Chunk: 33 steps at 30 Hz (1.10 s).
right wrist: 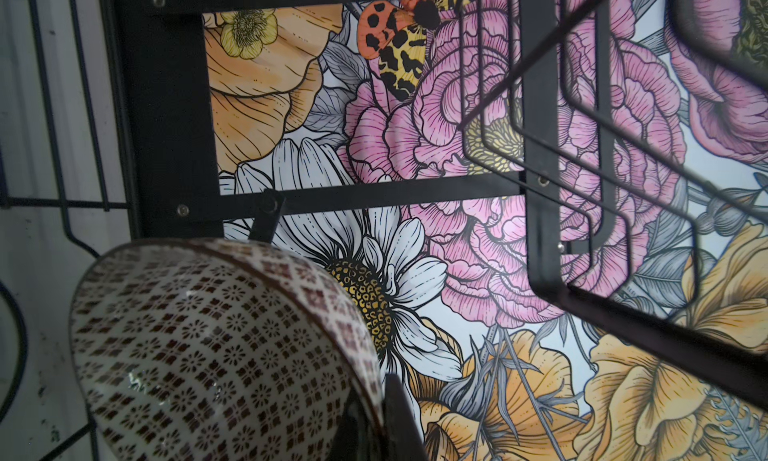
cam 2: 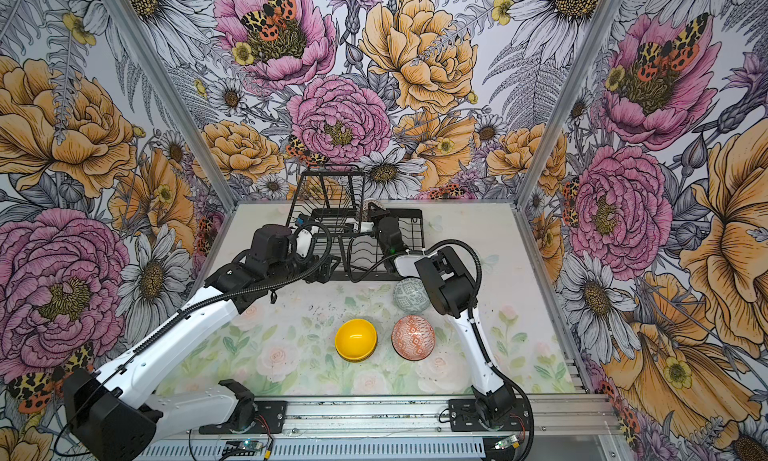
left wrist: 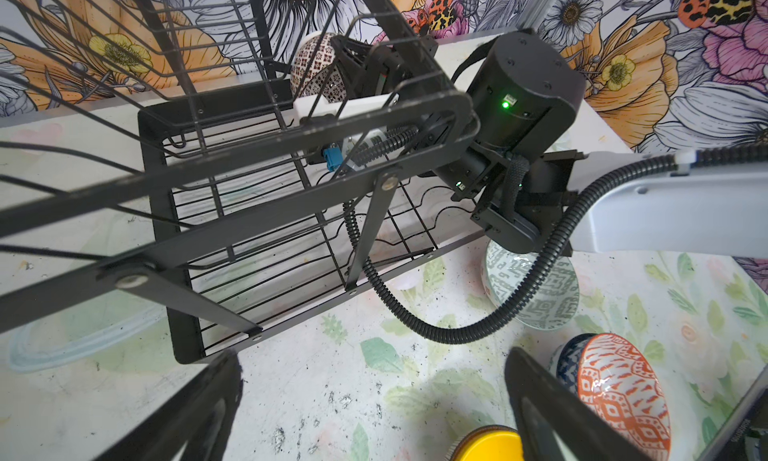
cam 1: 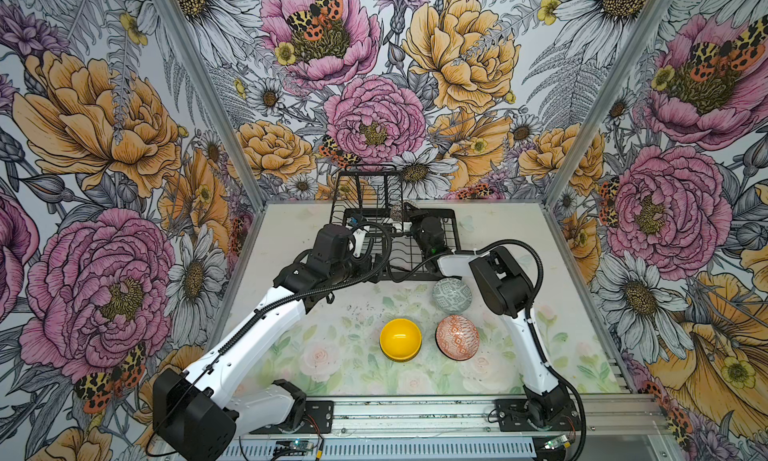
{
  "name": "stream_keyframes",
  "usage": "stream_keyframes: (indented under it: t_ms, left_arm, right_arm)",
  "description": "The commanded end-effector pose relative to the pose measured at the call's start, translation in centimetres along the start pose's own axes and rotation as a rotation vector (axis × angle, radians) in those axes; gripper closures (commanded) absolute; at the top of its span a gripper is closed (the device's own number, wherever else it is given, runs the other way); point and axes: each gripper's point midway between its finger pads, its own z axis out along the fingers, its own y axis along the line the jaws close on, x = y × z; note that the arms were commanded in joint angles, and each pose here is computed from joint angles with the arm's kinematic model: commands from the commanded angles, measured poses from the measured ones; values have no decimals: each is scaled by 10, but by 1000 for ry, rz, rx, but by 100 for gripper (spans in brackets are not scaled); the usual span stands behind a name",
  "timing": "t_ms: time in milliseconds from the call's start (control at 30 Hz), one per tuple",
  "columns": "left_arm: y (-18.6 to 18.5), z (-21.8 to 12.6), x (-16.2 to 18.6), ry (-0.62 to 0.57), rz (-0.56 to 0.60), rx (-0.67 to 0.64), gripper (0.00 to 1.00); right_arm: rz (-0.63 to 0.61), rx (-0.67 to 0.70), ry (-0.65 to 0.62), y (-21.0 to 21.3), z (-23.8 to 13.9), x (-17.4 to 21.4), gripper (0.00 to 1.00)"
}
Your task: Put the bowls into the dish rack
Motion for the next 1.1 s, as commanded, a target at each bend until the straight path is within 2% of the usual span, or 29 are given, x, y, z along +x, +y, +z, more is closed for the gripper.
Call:
stream_keyframes:
  t_ms: [0, 433, 1067]
  left_arm:
    - [-2, -5, -2, -18, 6, 23, 1]
    - [-3, -4, -2, -16, -3, 30, 1]
    - [-1, -3, 2, -14, -10, 25, 1]
  right_arm:
    - [53, -5, -68, 4, 4, -22, 100]
    - [83, -76, -82, 23, 4, -26, 100]
    - [55, -97, -60, 54, -7, -19, 100]
